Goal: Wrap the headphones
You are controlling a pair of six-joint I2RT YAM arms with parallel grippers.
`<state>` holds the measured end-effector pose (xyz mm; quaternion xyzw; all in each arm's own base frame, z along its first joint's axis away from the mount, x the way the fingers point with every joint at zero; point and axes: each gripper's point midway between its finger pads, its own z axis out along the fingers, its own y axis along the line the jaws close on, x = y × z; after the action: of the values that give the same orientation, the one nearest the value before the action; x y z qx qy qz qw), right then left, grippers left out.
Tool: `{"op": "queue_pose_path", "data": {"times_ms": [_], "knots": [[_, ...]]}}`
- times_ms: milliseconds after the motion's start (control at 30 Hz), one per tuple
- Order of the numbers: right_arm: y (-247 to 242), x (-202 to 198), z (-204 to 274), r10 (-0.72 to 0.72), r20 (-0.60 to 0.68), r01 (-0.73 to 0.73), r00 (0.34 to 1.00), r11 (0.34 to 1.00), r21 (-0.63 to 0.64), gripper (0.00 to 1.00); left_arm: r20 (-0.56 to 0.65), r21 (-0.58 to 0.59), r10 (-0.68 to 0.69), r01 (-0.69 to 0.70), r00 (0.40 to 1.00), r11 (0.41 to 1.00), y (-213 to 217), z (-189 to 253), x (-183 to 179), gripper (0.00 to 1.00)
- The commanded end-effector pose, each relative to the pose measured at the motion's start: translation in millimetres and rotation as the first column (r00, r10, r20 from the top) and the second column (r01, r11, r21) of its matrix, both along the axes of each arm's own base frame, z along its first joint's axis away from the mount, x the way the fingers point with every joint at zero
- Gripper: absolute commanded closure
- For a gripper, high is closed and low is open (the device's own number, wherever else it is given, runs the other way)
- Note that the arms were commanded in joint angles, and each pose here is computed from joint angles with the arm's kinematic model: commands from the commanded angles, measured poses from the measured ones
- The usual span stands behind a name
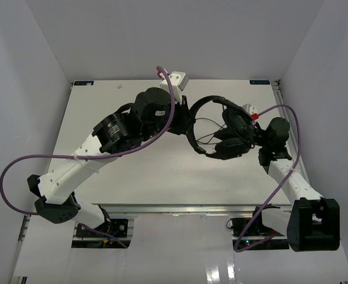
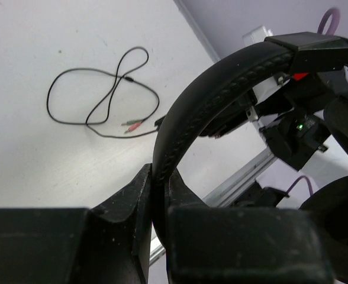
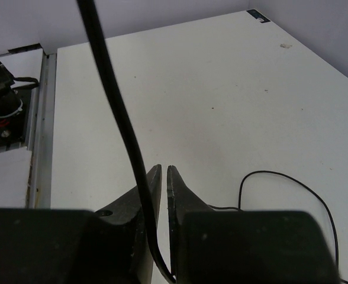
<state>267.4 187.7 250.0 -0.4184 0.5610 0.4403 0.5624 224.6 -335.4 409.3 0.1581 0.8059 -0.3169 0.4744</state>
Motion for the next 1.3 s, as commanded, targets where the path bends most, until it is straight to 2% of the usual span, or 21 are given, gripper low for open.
{"op": "queue_pose_path", "data": {"times_ms": [0, 267, 500, 800, 900, 1033, 1233, 1267], "knots": [[5, -6, 19, 0.05, -0.019, -0.049, 0.999, 0.997, 0.067, 0.85, 0.059, -0.201, 0.07, -0.057, 0.996, 0.978, -5, 45, 10, 1.0], [15, -16, 28, 0.105, -0.038, -0.099, 0.994, 0.987, 0.125, 0.87, 0.084, -0.34, 0.174, -0.136, 0.981, 0.931, -7, 72, 27, 1.0], [32, -38, 21, 0.165, -0.022, -0.161, 0.986, 0.98, 0.119, 0.85, 0.106, -0.437, 0.328, -0.252, 0.939, 0.863, 7, 97, 48, 1.0], [43, -47, 30, 0.216, -0.016, -0.213, 0.976, 0.97, 0.117, 0.88, 0.099, -0.512, 0.436, -0.33, 0.894, 0.793, 13, 111, 65, 1.0], [47, -51, 33, 0.238, -0.016, -0.235, 0.971, 0.965, 0.116, 0.89, 0.112, -0.532, 0.475, -0.352, 0.873, 0.771, 17, 119, 71, 1.0], [49, -57, 38, 0.254, -0.007, -0.252, 0.967, 0.961, 0.111, 0.9, 0.148, -0.548, 0.579, -0.421, 0.802, 0.723, 35, 134, 83, 1.0], [50, -62, 28, 0.251, -0.031, -0.249, 0.968, 0.966, 0.065, 0.91, 0.181, -0.522, 0.651, -0.489, 0.737, 0.699, 54, 133, 103, 1.0], [49, -61, 29, 0.244, -0.001, -0.244, 0.97, 0.968, 0.053, 0.92, 0.183, -0.513, 0.658, -0.5, 0.73, 0.698, 57, 130, 106, 1.0]]}}
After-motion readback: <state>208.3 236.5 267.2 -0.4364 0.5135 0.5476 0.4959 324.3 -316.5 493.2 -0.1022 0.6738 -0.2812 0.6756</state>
